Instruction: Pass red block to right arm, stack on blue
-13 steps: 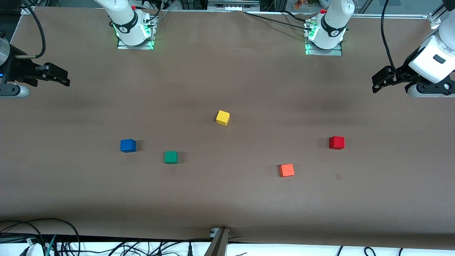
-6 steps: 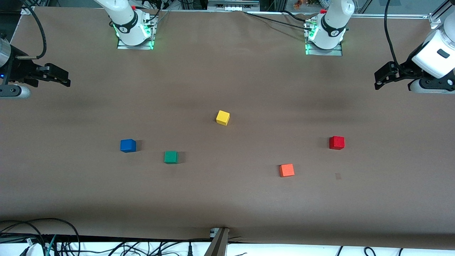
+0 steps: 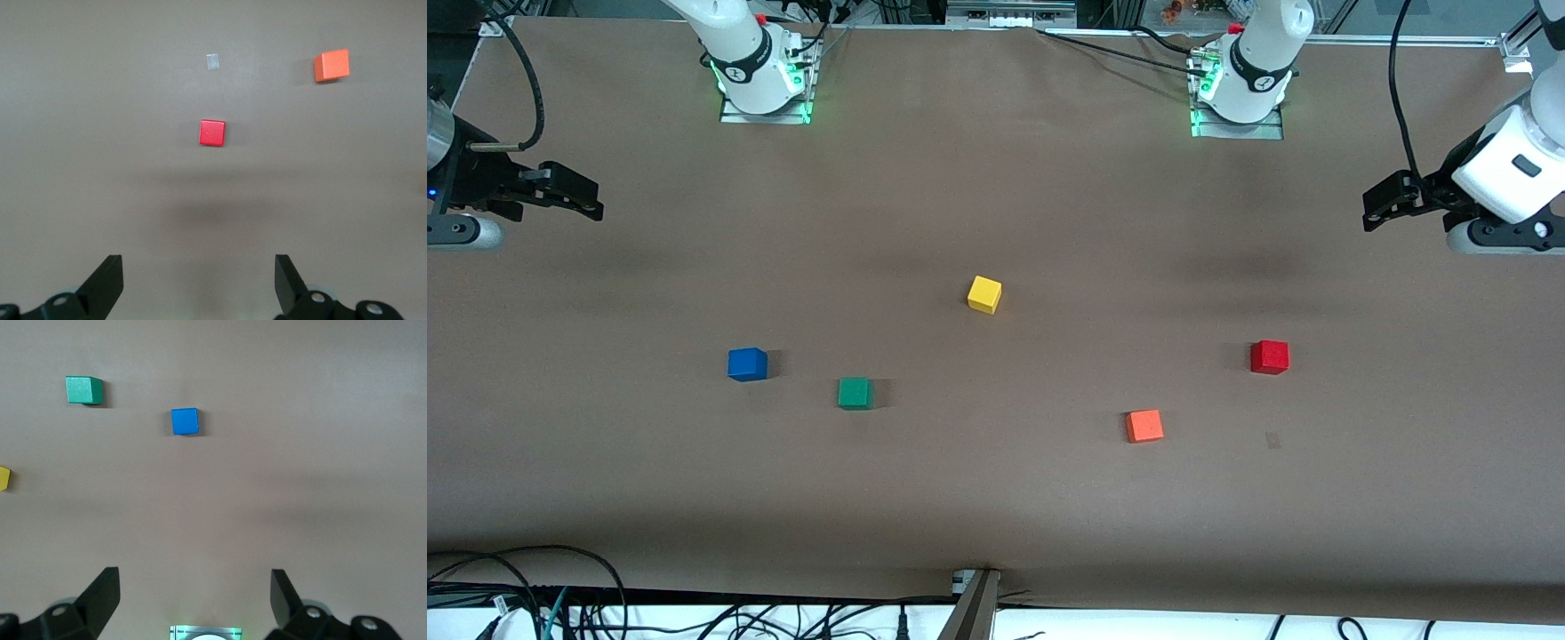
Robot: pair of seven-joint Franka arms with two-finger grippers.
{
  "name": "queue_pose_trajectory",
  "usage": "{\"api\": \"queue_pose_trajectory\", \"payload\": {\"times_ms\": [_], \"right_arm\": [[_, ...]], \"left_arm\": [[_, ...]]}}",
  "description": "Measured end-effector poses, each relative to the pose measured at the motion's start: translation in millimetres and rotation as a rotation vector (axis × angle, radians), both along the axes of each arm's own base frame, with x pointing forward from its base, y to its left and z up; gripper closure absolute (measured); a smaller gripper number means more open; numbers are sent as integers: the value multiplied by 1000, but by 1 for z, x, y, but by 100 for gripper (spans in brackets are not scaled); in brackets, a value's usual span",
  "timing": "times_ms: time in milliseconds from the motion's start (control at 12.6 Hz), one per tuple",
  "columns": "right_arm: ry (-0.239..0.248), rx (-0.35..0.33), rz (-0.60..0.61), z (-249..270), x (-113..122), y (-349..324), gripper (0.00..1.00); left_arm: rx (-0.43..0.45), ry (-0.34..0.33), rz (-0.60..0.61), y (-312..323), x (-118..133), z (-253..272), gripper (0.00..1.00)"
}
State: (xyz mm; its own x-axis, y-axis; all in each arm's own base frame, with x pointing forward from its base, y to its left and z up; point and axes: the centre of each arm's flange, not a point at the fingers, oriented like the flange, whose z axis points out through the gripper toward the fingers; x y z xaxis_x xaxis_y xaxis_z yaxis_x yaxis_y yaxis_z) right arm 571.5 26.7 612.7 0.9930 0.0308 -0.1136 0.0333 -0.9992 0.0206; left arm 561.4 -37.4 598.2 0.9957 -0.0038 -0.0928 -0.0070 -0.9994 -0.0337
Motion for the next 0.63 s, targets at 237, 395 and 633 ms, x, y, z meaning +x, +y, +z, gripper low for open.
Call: {"api": "queue_pose_trajectory", "payload": {"times_ms": [237, 395, 633], "right_arm": [[4, -1, 0, -3, 2, 0, 0], [6, -1, 0, -5, 2, 0, 0], [9, -1, 0, -6, 3, 0, 0]], "left_arm": [[1, 29, 7, 4, 6, -15, 0], [1, 45, 12, 9, 10, -24, 0], [0, 73, 7, 14, 16, -40, 0]]}}
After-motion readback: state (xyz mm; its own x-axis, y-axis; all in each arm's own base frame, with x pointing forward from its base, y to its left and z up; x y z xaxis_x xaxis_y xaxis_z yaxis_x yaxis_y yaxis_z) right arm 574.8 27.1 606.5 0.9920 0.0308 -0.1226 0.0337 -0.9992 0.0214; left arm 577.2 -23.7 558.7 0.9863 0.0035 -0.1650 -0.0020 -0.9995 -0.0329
